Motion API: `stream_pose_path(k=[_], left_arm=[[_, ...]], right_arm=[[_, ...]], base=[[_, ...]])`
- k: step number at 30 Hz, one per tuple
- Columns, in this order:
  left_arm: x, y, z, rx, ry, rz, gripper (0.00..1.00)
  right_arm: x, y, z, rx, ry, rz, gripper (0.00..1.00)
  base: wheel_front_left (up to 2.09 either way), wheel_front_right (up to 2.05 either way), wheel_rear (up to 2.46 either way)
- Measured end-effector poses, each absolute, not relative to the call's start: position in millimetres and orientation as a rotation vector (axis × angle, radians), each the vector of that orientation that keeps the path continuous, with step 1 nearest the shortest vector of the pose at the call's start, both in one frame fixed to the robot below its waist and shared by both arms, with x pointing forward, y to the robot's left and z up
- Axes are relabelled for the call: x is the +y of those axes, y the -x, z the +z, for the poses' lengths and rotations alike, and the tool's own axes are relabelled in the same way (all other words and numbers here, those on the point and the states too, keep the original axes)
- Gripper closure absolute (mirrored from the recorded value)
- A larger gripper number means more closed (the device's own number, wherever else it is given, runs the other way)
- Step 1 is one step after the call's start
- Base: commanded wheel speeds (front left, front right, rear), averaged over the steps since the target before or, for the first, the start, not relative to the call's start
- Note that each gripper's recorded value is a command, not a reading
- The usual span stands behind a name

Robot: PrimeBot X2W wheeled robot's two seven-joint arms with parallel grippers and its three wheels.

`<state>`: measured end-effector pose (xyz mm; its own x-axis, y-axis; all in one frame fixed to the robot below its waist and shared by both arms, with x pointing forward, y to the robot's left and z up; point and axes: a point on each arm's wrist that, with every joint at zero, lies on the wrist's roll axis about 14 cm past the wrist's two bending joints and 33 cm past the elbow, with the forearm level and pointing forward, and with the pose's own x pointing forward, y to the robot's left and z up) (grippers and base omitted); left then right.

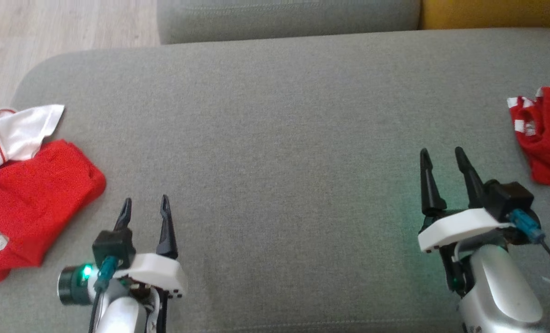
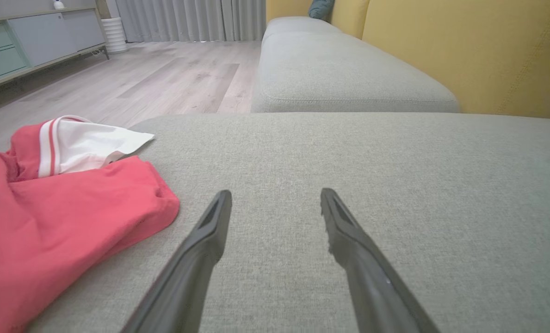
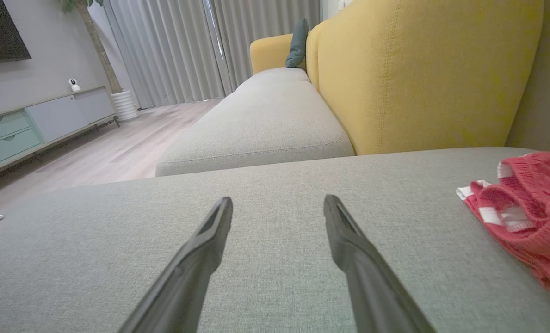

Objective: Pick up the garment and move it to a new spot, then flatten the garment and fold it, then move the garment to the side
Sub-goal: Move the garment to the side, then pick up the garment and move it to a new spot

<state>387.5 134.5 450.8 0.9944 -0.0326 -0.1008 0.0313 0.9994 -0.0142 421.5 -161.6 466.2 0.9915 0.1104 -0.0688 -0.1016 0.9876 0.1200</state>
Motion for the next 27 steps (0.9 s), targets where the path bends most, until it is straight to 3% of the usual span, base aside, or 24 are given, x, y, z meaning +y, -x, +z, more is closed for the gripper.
stream_pose_path(k=[15,27], left_arm=[[148,-380,449,0.107,0.018,0.011,0.0],[242,-338,450,0.115,0.027,0.325,0.0]], right_arm=[[-139,-426,462,0.085,-0.133,0.167,0.0],[-18,-438,449,0.13,-0.134,0.495,0.0]], base=[[0.0,0.0,0.0],[0.0,0.0,0.0]])
